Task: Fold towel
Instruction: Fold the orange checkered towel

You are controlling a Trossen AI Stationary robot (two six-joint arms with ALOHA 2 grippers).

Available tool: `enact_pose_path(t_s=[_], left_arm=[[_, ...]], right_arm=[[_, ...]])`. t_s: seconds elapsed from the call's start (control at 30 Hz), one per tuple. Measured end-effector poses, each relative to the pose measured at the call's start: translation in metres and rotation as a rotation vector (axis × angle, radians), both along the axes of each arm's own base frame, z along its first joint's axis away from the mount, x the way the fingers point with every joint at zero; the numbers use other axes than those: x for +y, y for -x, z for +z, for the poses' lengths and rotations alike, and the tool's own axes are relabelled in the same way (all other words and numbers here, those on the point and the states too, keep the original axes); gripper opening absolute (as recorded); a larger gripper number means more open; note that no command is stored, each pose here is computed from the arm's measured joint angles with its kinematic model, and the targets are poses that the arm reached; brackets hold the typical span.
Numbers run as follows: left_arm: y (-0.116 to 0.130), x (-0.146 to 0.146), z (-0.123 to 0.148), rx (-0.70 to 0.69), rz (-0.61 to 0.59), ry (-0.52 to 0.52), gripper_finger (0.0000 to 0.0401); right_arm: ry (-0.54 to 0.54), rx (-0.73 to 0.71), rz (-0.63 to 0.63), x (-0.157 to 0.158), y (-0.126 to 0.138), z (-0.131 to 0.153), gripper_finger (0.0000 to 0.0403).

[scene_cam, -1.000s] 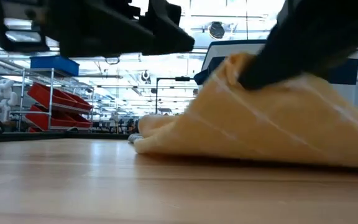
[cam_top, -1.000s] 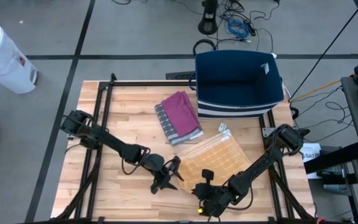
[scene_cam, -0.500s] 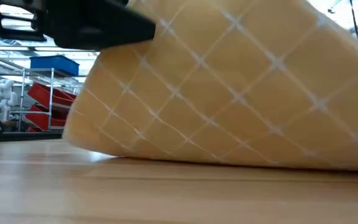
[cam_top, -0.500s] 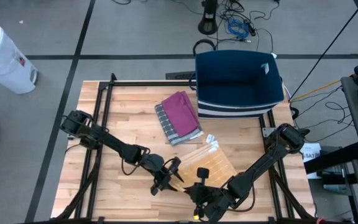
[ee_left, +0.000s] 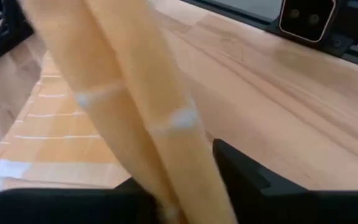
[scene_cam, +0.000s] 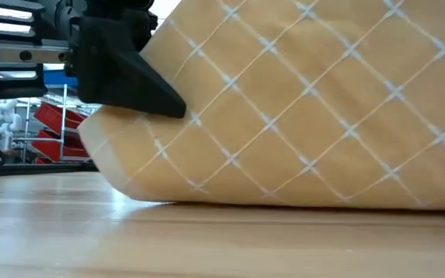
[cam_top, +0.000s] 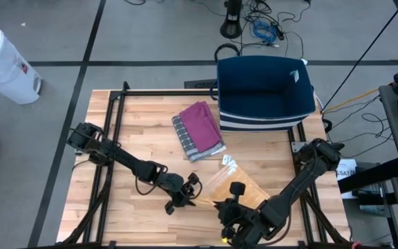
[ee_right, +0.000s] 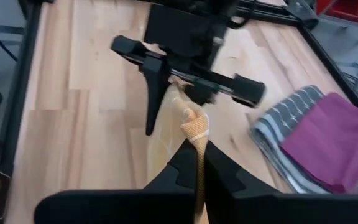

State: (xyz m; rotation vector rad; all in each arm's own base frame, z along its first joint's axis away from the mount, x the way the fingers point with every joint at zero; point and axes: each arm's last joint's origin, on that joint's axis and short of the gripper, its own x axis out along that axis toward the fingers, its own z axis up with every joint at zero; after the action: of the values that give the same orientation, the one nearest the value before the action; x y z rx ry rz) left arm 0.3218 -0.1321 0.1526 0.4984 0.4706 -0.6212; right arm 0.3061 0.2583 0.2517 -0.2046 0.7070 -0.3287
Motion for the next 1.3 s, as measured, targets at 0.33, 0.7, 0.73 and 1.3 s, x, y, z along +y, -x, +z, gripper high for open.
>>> enact_pose_path(t_s=[0.33,0.7,0.73,1.3], left_arm=[[0.0,0.002,-0.001,0.004,0.038,-0.035,0.0085],[0.002,0.005,0.012,-0.053,0.144,-0.097,0.0027],[0.004,0.006,0.016,-0.064,0.149,-0.109,0.0015],[0.026,0.038,0.088,-0.308,0.327,-0.39,0.0002]], right_arm=[[0.012,0.072,-0.119,-0.001,0.027,0.003,0.0],[0.01,0.074,-0.144,0.003,0.038,0.003,0.0],[0.009,0.074,-0.145,0.003,0.039,0.002,0.0],[0.123,0.043,-0.161,-0.022,0.056,0.036,0.0]])
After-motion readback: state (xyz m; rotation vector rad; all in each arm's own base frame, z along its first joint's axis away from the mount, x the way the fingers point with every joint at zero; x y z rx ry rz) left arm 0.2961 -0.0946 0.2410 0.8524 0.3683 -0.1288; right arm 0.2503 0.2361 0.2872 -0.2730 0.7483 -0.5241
